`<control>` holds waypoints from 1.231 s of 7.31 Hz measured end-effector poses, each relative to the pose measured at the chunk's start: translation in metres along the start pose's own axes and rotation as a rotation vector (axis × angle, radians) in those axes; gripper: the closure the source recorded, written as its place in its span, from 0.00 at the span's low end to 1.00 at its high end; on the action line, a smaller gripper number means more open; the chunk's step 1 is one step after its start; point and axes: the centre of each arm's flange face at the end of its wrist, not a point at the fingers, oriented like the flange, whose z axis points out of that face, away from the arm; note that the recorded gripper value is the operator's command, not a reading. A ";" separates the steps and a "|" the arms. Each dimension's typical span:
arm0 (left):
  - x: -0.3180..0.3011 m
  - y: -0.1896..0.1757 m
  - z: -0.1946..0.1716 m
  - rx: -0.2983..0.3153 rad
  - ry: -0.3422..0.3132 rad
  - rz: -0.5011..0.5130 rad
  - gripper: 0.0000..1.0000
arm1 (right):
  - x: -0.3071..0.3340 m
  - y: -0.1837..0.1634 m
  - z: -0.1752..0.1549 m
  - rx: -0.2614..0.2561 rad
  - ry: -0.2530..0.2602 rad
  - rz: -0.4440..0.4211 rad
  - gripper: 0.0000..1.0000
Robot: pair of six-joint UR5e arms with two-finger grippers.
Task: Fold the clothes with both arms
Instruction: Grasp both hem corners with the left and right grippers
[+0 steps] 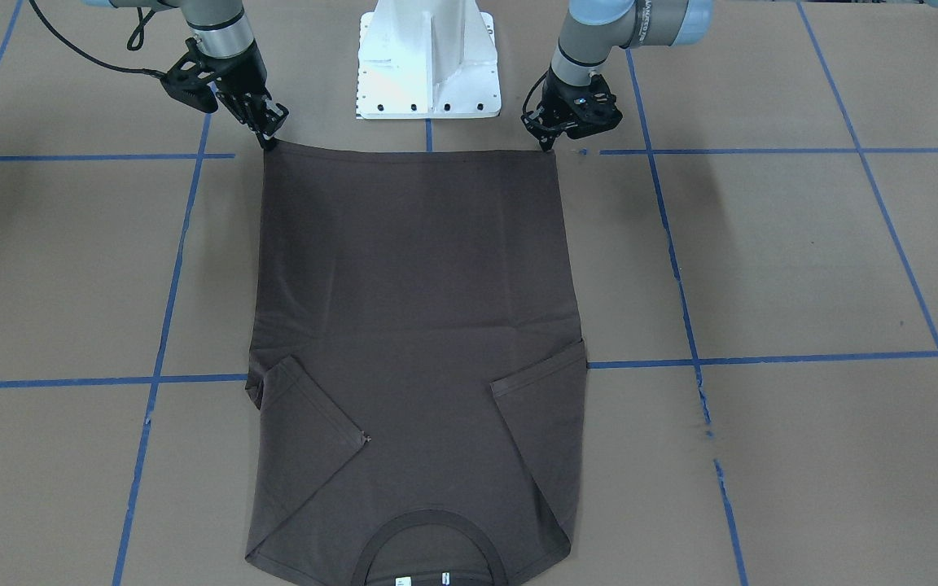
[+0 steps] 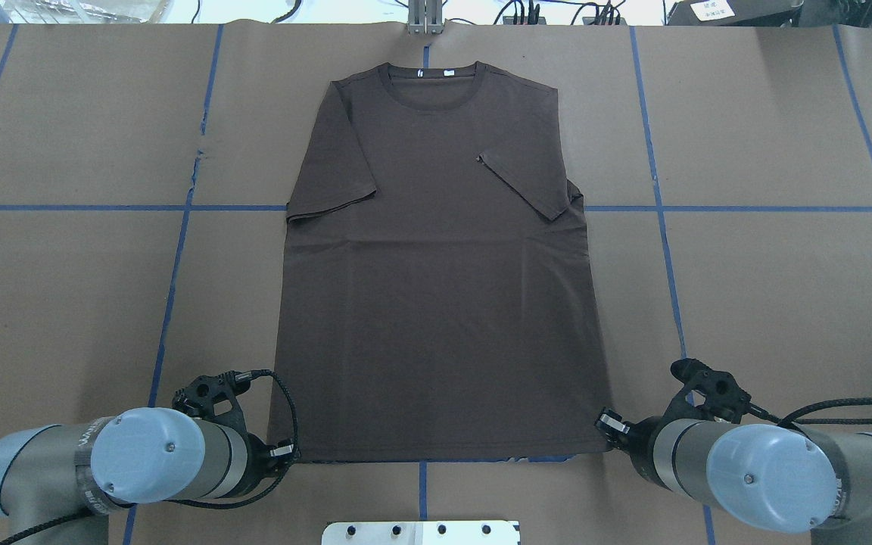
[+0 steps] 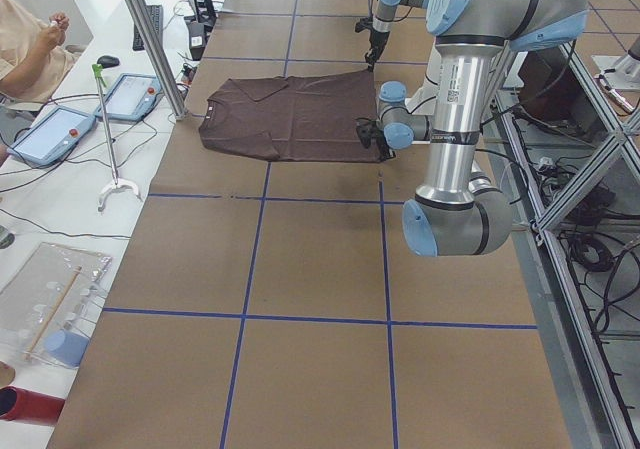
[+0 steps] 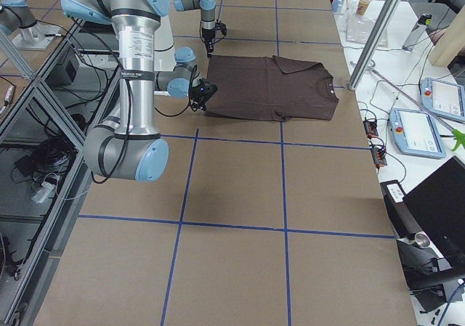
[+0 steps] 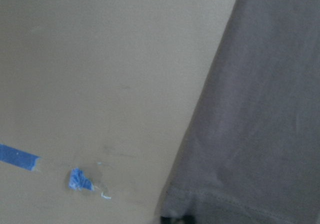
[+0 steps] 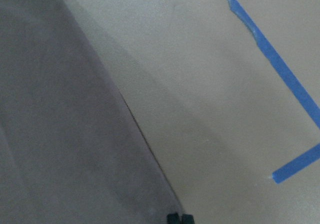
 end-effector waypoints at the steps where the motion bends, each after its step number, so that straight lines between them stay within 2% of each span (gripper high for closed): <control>1: 0.001 0.000 -0.003 0.000 0.007 -0.001 1.00 | 0.000 0.000 0.000 0.000 0.000 0.000 1.00; 2: 0.003 0.000 -0.012 -0.001 0.022 0.000 1.00 | 0.000 0.000 -0.001 -0.001 -0.001 0.000 1.00; 3: 0.004 0.001 -0.022 -0.001 0.029 0.000 0.92 | -0.001 0.000 -0.002 -0.003 -0.005 0.000 1.00; 4: 0.003 0.002 -0.024 0.008 0.014 -0.001 0.52 | -0.002 0.001 -0.004 -0.005 -0.008 0.001 1.00; 6: 0.002 0.001 -0.017 0.035 -0.020 -0.002 0.51 | -0.001 0.001 -0.004 -0.005 -0.008 0.000 1.00; 9: 0.002 -0.004 -0.013 0.049 -0.030 0.002 0.52 | -0.001 0.001 -0.005 -0.005 -0.008 0.000 1.00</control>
